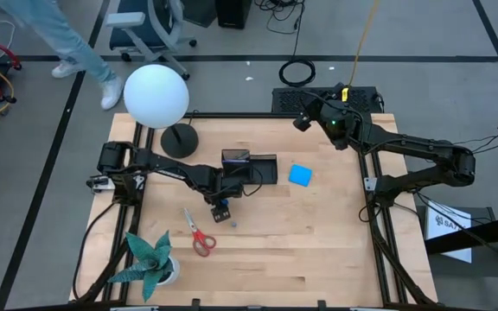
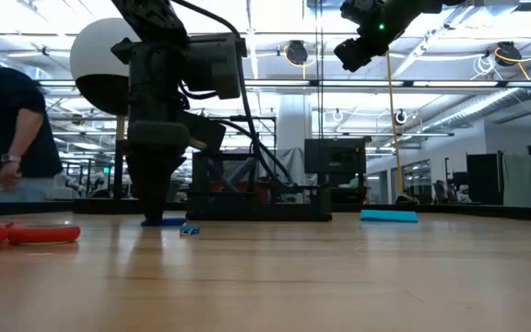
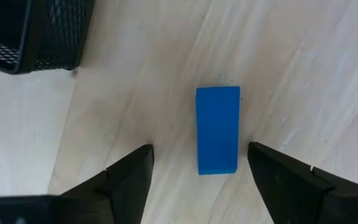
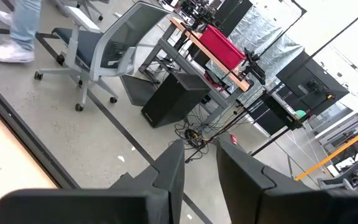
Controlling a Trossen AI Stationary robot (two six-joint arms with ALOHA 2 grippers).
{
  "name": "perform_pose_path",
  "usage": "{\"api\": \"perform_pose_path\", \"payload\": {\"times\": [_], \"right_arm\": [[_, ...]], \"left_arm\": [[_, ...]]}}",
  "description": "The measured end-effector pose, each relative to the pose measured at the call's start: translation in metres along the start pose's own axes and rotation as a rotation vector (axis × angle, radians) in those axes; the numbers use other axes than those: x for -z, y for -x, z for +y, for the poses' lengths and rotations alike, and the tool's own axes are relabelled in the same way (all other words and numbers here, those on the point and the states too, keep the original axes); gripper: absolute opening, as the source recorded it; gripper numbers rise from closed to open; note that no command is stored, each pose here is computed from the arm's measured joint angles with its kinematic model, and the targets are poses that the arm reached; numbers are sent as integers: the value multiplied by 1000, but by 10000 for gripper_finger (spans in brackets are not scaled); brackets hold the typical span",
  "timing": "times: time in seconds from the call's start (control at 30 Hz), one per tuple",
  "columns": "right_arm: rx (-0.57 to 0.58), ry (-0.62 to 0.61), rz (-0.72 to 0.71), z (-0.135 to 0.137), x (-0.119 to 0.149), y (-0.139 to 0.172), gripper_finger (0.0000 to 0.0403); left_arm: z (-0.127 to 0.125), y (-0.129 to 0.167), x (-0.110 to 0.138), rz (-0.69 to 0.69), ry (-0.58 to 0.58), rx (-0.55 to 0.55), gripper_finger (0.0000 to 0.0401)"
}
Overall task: Pick and place office supplies into organizer
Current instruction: Put the blue eraser into the black desk organizer
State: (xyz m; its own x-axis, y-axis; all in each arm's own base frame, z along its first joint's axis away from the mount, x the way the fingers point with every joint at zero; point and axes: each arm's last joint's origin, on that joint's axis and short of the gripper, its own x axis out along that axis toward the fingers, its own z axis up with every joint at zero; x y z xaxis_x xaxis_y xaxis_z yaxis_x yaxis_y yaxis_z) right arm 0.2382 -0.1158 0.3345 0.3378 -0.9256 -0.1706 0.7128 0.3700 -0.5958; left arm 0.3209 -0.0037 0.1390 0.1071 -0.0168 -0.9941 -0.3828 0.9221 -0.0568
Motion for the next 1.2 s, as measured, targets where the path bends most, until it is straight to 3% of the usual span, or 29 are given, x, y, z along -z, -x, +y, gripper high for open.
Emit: {"api": "perform_pose_path", "payload": {"times": [0.63,1.2], "right_arm": [[0,0,0,0,0,0,86],[0,0,0,0,0,0,85]], "left_arm": [[-3,-1,1,-19,8,-33,268],[-3,-1,-2,-57,24,-39,94]]}}
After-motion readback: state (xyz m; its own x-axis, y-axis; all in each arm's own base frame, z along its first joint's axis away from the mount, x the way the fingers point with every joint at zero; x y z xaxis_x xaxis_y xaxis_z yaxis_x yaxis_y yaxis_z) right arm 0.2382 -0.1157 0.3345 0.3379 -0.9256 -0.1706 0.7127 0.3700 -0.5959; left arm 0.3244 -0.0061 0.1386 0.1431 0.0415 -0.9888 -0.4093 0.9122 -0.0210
